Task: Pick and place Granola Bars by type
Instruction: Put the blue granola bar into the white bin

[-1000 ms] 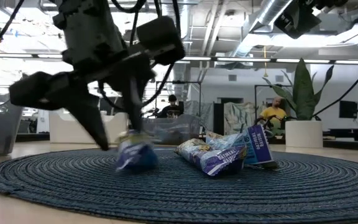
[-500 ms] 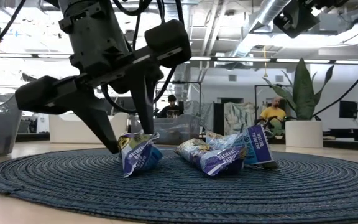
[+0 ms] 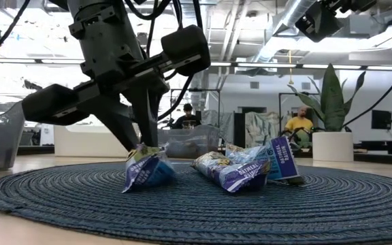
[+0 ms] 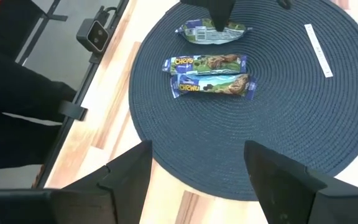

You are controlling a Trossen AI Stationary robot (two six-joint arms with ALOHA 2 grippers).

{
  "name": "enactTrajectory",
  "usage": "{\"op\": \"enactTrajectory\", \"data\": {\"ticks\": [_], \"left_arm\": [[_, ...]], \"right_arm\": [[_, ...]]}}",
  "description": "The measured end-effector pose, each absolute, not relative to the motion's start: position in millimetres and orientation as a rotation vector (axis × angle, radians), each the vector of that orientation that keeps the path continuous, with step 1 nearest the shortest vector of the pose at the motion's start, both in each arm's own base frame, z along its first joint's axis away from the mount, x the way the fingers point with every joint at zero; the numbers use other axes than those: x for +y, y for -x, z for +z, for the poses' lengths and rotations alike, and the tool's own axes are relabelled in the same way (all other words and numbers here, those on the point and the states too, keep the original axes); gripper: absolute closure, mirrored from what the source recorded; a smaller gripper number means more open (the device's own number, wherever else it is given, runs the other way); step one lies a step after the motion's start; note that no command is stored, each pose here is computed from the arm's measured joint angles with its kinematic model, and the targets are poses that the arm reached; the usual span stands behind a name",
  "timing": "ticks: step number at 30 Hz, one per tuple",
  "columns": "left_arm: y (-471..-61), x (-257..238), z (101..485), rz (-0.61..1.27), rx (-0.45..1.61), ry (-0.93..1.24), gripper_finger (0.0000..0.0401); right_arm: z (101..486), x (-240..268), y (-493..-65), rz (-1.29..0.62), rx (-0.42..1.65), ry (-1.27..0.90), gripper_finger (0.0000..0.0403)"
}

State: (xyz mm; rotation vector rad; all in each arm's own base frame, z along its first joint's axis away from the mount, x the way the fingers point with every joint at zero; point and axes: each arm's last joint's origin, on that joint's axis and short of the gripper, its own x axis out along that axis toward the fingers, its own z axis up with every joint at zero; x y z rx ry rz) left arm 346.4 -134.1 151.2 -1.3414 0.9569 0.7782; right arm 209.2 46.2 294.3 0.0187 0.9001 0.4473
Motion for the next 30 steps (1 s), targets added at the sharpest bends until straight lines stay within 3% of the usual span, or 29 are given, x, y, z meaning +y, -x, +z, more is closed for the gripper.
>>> {"op": "enactTrajectory", "data": {"ticks": [6,12,22,30], "left_arm": [[-347,-133,160,0.747,0.940,1.353,0.0394],[-341,-116,207,0.796,0.805,1.290,0.0391],[-279,-49,298,1.168,0.503,1.004,0.0395],[-224,15,327,1.453,0.533,0.843,0.0394]], "right_arm": [[294,42,-210,0.441,0.894,-0.006,0.0155],[294,39,-211,0.429,0.891,-0.007,0.0155],[295,35,-212,0.413,0.877,-0.014,0.0155],[298,36,-216,0.411,0.834,-0.018,0.0155]]}}
